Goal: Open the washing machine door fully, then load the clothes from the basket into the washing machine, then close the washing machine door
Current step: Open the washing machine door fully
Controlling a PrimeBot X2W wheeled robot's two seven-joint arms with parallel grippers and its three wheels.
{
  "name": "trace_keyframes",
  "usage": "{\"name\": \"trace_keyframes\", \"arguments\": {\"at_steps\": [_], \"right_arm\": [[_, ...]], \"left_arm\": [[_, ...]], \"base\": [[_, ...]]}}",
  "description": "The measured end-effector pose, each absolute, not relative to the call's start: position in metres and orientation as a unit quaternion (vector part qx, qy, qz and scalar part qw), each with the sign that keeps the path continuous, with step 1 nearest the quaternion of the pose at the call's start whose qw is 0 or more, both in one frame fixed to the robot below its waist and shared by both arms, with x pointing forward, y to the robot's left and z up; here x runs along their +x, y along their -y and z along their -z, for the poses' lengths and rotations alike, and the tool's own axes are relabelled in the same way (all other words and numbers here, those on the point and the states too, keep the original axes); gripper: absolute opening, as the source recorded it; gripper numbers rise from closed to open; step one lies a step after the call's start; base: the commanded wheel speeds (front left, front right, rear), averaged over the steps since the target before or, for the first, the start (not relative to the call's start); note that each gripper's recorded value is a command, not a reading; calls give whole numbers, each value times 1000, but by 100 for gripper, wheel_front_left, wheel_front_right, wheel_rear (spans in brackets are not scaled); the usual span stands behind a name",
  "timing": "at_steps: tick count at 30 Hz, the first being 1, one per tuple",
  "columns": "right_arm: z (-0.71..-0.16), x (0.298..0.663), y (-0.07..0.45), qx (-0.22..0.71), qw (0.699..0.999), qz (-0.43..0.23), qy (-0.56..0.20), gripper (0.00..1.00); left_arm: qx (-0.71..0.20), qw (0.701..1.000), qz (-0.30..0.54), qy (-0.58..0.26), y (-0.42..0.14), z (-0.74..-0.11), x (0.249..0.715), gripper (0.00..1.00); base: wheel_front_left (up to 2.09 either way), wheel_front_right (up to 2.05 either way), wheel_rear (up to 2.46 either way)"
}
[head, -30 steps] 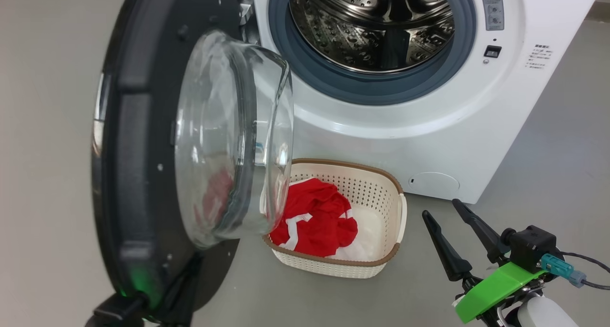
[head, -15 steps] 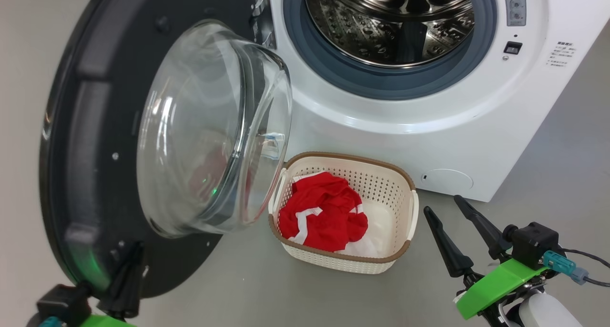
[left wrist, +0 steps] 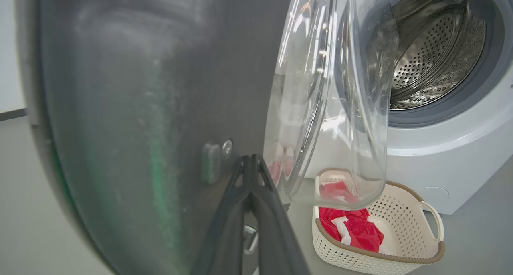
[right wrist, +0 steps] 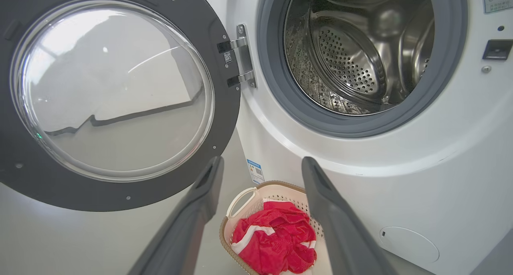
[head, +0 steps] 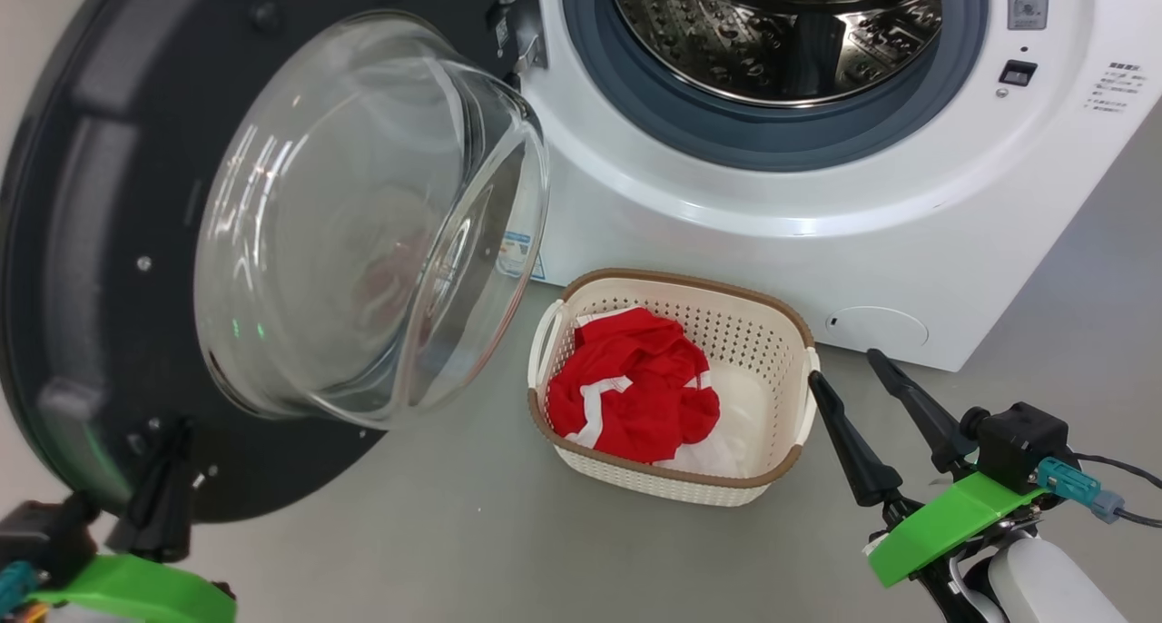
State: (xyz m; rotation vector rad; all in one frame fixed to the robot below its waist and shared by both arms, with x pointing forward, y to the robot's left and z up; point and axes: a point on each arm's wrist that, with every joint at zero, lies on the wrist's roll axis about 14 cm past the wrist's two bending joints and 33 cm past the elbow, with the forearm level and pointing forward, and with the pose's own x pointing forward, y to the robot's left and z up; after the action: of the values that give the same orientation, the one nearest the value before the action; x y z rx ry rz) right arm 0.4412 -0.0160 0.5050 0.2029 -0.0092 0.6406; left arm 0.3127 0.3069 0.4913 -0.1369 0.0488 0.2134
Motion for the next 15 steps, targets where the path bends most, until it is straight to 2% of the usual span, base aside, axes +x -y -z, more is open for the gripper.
{"name": "trace_keyframes", "arguments": {"at_steps": [15], "right_arm": [[-494, 450, 4, 108, 940, -324, -6, 100]], "left_arm": [[-54, 988, -140, -36, -350, -487, 320, 0]], "base": [[0, 0, 0]]}}
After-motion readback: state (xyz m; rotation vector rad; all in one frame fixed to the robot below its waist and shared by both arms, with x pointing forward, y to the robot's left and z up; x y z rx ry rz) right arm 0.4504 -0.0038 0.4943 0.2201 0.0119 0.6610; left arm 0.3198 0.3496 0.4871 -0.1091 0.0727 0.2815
